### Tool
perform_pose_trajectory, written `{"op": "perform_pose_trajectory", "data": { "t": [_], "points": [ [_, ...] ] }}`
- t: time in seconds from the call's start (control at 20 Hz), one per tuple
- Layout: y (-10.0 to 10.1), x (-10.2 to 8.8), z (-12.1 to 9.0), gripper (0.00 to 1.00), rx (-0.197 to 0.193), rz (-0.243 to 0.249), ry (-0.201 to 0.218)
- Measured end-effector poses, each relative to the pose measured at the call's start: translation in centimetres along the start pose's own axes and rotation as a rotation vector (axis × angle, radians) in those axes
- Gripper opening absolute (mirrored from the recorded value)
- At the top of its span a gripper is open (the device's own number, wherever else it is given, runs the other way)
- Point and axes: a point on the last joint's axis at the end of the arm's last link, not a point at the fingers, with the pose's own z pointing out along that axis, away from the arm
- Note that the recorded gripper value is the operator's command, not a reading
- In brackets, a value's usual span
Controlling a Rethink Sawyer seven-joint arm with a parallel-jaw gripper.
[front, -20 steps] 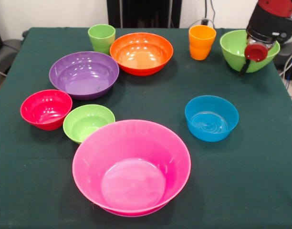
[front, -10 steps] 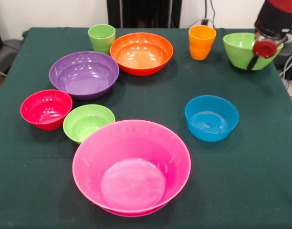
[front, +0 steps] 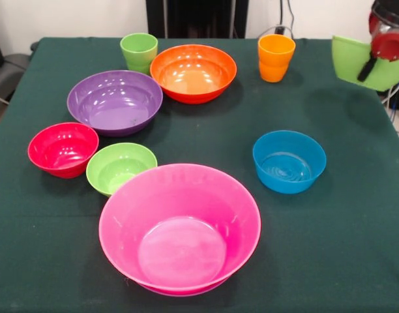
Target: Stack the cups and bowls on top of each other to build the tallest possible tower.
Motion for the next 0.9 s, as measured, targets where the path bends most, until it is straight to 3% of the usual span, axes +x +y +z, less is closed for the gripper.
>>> {"op": "perform_pose_trajectory", "data": {
  "t": [0.2,0.35,0.5,0.6,0.7,0.9],
  "points": [
    [2.7,-1.5,-2.1,0.0,-0.026,0.001,0.009],
    [6.7,-5.4,-3.9,0.0,-0.053,0.02,0.007],
    [8.9,-8.4,-4.5,0.0,-0.063,0.037,-0.001],
    [10.9,-11.0,-4.8,0.0,-0.073,0.054,-0.011],
    [13.8,-15.6,-4.8,0.0,-0.087,0.08,-0.032],
    [17.3,-21.6,-4.4,0.0,-0.104,0.088,-0.063]
  ]
}}
